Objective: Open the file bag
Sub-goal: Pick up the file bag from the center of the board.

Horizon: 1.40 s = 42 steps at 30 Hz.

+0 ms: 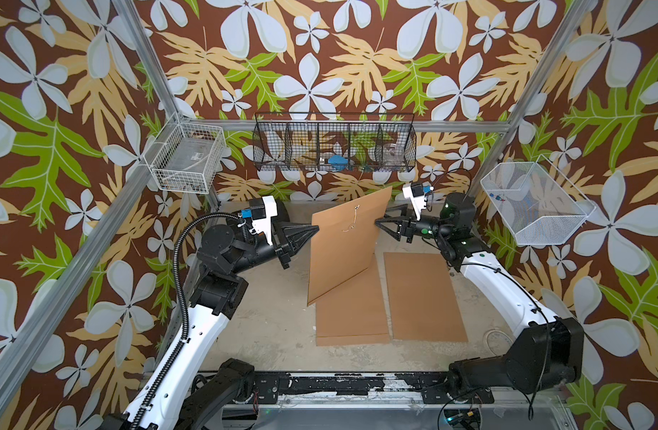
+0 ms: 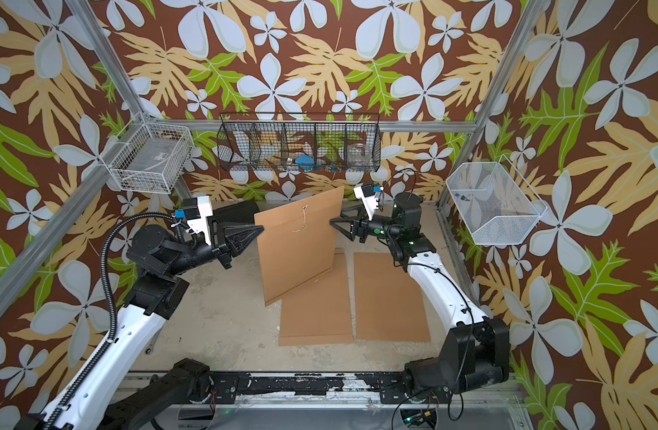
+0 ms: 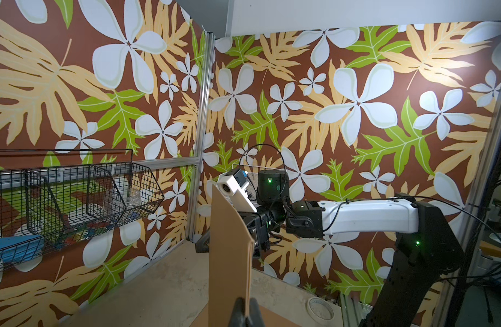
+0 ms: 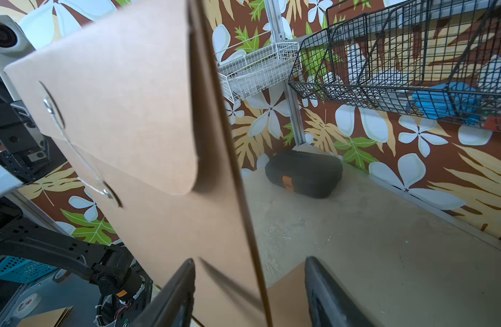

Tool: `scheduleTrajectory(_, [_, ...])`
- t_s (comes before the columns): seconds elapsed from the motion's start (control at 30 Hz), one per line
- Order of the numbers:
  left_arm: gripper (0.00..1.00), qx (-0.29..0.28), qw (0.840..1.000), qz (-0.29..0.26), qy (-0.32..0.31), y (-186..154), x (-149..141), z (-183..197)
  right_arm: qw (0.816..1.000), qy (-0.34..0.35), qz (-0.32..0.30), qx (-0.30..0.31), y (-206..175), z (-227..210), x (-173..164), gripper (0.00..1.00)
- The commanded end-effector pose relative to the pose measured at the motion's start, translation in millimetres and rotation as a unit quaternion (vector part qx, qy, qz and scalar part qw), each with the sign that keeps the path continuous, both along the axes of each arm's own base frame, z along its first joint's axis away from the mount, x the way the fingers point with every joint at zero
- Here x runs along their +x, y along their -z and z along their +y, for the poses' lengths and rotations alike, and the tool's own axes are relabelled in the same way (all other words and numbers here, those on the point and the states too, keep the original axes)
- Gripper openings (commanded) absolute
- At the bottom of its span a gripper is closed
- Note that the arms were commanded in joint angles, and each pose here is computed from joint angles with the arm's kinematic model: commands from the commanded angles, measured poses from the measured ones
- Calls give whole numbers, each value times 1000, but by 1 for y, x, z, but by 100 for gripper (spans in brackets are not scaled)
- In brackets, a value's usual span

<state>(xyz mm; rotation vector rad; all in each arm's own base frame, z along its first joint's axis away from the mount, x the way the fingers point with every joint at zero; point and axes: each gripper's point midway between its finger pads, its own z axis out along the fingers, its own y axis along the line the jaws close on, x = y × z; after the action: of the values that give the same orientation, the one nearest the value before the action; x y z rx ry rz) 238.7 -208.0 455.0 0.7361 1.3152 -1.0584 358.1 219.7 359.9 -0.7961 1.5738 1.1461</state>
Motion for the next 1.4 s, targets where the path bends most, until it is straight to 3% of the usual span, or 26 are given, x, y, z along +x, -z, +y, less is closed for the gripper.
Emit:
scheduleTrajectory(0.0, [0,-3,1000,-17,13,-6,-6,-1,999,-32,-23,0,-7,4,-7,62])
scheduleTrajectory(0.23, [0,-1,1000,-11,11,-1,-1,-2,996,-86,-33,3,-9,9,-22,61])
scheduleTrajectory(0.43, [0,6,1000,-10,-9,3,14,-2,994,-103,-37,0,-9,9,-32,54])
scheduleTrajectory(0.53, [0,9,1000,-6,-22,7,24,-3,994,-104,-38,-1,-9,9,-35,44])
scheduleTrajectory(0.7, [0,14,999,0,-40,13,36,-2,994,-102,-35,-5,-7,8,-37,19])
scheduleTrajectory(0.9, [0,15,999,4,-48,16,41,-2,994,-101,-43,-6,-10,7,-39,0])
scheduleTrajectory(1.13, [24,16,998,12,-54,22,42,0,993,-104,-60,-4,-16,7,-46,0])
scheduleTrajectory(1.37, [26,14,999,26,-36,29,46,-5,991,-112,-67,-3,-22,11,-54,0])
